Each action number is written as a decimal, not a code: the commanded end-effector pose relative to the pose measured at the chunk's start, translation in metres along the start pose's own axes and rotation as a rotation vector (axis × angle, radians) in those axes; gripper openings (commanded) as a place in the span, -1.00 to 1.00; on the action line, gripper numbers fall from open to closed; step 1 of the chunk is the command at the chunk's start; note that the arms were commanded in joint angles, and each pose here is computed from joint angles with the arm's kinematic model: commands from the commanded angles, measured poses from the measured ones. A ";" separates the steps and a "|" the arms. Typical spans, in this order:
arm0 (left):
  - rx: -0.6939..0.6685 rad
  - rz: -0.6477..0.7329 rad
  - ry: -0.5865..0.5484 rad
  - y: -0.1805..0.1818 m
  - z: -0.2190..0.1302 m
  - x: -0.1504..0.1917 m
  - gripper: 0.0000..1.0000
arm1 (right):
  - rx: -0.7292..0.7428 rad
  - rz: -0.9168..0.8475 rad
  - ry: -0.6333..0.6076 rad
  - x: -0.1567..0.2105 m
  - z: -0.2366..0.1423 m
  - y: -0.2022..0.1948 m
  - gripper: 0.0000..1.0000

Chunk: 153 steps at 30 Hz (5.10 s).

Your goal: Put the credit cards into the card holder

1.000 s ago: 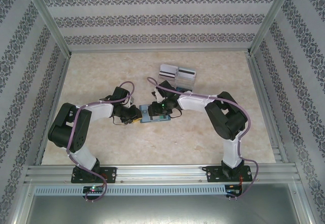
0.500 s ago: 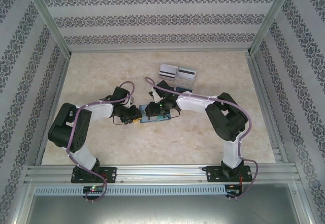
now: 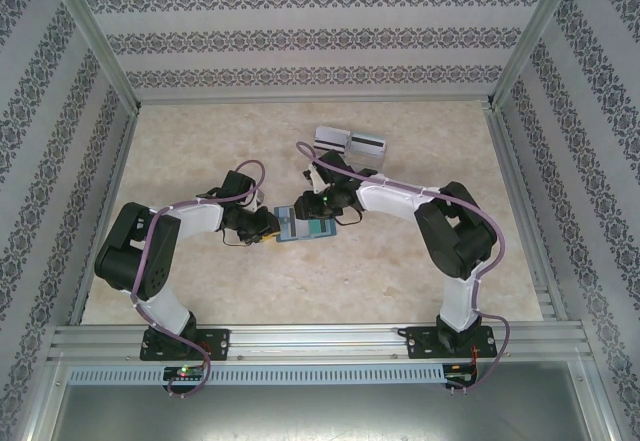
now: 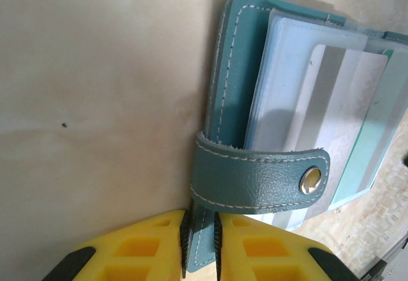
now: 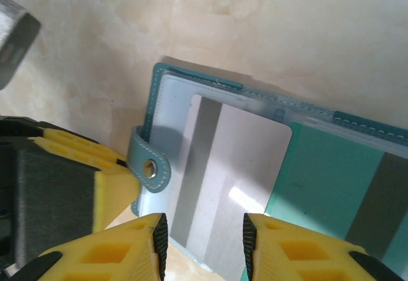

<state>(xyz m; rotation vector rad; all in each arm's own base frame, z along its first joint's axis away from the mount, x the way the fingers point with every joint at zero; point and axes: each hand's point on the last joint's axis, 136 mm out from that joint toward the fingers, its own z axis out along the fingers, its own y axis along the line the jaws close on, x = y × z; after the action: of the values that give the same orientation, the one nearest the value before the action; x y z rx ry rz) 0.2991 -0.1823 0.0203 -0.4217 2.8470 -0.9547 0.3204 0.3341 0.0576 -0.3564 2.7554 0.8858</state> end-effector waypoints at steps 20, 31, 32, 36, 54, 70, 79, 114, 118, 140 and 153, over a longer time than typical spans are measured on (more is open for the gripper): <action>0.044 0.033 -0.001 -0.011 0.007 -0.002 -0.58 | 0.038 -0.033 0.074 0.012 0.030 -0.002 -0.21; 0.045 0.035 0.000 -0.012 0.007 -0.003 -0.59 | 0.020 -0.050 0.101 0.014 0.040 0.012 -0.21; 0.044 0.037 -0.001 -0.012 0.007 -0.002 -0.59 | 0.035 -0.052 0.098 0.013 0.039 0.008 -0.21; 0.041 0.037 0.001 -0.011 0.007 -0.002 -0.59 | 0.064 -0.034 0.087 0.012 0.030 -0.007 -0.21; 0.036 0.039 -0.002 -0.015 0.006 -0.006 -0.59 | 0.079 -0.032 0.018 -0.006 -0.012 -0.020 -0.21; 0.050 0.126 -0.064 -0.057 -0.028 -0.033 -0.50 | -0.035 0.150 -0.029 -0.006 -0.037 -0.056 -0.18; 0.081 0.132 -0.035 -0.071 -0.010 -0.037 -0.46 | -0.039 0.168 -0.002 -0.003 -0.024 -0.063 -0.17; 0.102 0.133 0.012 -0.081 0.014 -0.032 -0.46 | -0.055 0.190 0.007 -0.002 -0.019 -0.068 -0.17; 0.117 0.150 0.005 -0.092 0.007 -0.033 -0.48 | -0.061 0.197 -0.005 -0.004 -0.024 -0.068 -0.17; 0.164 0.140 0.055 -0.113 0.042 -0.033 -0.71 | -0.146 0.275 -0.071 -0.014 -0.036 -0.070 -0.14; 0.160 0.137 0.077 -0.111 0.054 -0.032 -0.73 | -0.153 0.285 -0.041 -0.009 -0.025 -0.074 -0.14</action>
<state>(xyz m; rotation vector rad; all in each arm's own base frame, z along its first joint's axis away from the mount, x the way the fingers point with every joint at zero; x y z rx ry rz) 0.3640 -0.2785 0.0445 -0.1954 2.8024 -1.1535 0.3510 0.2627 0.0485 0.0347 2.7317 1.1520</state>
